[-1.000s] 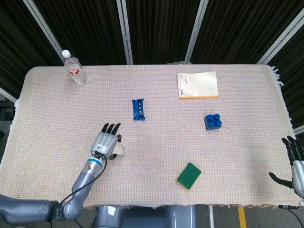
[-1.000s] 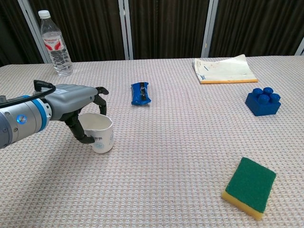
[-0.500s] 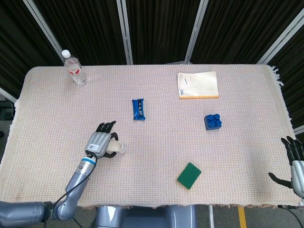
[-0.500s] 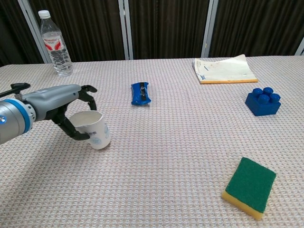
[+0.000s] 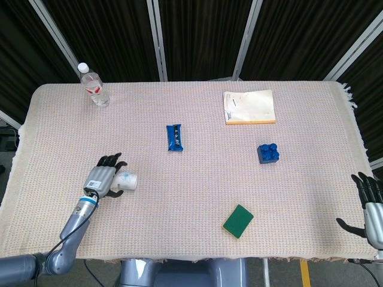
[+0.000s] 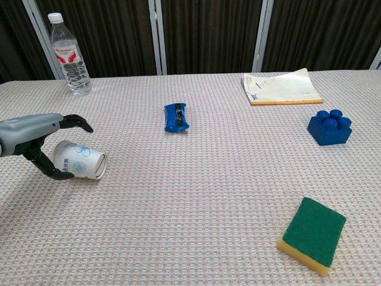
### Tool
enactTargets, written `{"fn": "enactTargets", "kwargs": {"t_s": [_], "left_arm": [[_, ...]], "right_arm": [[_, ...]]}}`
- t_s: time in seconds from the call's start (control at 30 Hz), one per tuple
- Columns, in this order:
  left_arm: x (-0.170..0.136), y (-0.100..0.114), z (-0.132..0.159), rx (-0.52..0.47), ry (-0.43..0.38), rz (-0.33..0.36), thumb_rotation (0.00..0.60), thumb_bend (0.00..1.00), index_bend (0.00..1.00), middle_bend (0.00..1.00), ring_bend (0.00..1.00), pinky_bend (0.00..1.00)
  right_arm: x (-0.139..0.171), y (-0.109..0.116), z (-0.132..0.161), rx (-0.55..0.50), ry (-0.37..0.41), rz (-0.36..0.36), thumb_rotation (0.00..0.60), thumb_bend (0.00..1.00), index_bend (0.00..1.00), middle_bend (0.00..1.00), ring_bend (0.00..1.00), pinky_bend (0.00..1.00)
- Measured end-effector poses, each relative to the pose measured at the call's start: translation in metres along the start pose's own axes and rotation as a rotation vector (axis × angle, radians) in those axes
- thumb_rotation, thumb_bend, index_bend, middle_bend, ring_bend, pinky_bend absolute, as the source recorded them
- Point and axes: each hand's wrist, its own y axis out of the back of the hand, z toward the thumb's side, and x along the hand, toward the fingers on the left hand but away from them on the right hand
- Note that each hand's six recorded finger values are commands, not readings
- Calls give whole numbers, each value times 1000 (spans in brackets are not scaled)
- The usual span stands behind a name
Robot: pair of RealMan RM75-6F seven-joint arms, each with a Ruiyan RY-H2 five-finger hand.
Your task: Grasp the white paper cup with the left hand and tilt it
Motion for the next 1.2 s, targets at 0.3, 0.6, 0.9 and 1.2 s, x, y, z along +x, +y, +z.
{"fn": "enactTargets", "kwargs": {"t_s": [0.3,0.6,0.9,1.2], "left_arm": [[1,4,10,54,-11,7,600,162,137,0,0,0],[9,0,30,280,27,46,600,163,225,0,0,0],[19,-15,47,379,80,31,600,163,309,0,0,0],[17,-13,53,346,63,59,600,162,447,0,0,0]], "right_arm": [[0,0,-1,-1,-3,1,600,0,0,0,0,0],[0,3,-2,-13,-3,-5,600,0,0,0,0,0],[0,3,-3,-15,-1,-4,600,0,0,0,0,0],[0,3,-3,-16,-1,-5,600,0,0,0,0,0]]}}
